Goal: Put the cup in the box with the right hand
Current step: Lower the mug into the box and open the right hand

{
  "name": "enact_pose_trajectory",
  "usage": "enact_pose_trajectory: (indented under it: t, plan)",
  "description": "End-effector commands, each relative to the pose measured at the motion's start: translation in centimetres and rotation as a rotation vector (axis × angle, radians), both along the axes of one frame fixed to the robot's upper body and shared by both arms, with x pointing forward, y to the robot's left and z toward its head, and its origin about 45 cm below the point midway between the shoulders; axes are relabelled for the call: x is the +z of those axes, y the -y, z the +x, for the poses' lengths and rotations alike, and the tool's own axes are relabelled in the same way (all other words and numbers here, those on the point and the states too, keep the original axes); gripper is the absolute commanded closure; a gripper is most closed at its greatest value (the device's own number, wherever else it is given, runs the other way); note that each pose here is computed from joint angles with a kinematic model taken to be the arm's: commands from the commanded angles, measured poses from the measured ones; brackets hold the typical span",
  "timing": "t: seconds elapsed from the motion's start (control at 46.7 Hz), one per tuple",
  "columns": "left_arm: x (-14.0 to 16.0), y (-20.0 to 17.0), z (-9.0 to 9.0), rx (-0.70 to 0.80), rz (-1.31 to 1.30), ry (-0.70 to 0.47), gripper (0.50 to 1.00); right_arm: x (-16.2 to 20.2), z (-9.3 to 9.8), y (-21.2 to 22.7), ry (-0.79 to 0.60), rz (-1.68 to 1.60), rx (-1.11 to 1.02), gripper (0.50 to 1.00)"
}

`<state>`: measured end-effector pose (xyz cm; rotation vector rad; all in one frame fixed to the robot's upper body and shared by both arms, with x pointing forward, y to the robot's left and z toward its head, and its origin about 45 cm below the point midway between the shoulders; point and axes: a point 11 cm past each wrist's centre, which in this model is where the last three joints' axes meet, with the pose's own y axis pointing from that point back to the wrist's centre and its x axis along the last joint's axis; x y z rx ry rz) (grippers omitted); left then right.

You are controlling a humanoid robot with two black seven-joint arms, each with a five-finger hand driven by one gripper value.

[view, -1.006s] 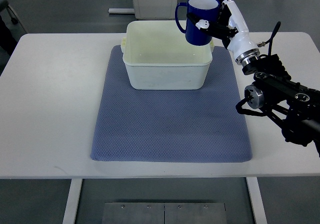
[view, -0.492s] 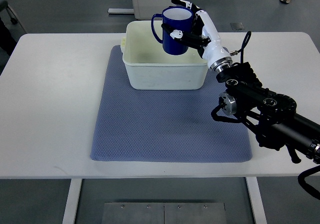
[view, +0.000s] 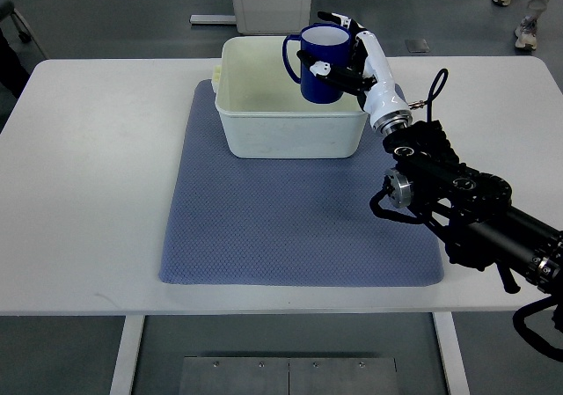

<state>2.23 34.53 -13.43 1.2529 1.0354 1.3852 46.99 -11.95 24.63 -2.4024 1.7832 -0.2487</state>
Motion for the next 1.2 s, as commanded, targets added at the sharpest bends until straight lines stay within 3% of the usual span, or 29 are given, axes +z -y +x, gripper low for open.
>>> enact_pose_trajectory:
  t: [0.0, 0.556, 0.599, 0.728, 0.813, 0.984, 1.177]
  plan:
    - [0.0, 0.0, 0.0, -0.002, 0.001, 0.0, 0.5, -0.1, -0.1, 0.1, 0.007, 0.002, -0.004, 1.0]
    - [0.0, 0.0, 0.0, 0.0, -0.001, 0.0, 0.5, -1.7, -0.1, 1.5, -0.019, -0.024, -0.042, 1.0]
    - [0.0, 0.0, 0.0, 0.0, 0.001, 0.0, 0.5, -1.6, 0.0, 1.5, -0.018, -0.026, -0.046, 0.928]
    - [0.0, 0.0, 0.0, 0.0, 0.001, 0.0, 0.5, -1.2, 0.0, 1.3, -0.009, -0.02, -0.043, 0.808]
    - [0.0, 0.0, 0.0, 0.003, 0.001, 0.001, 0.5, -1.0, 0.0, 1.1, -0.005, -0.018, -0.039, 0.653]
    - [0.0, 0.0, 0.0, 0.001, -0.001, 0.001, 0.5, -0.9, 0.0, 1.0, -0.003, -0.017, -0.037, 0.551]
    - [0.0, 0.0, 0.0, 0.003, 0.001, 0.001, 0.5, -0.6, 0.0, 0.8, 0.002, -0.011, -0.03, 0.528]
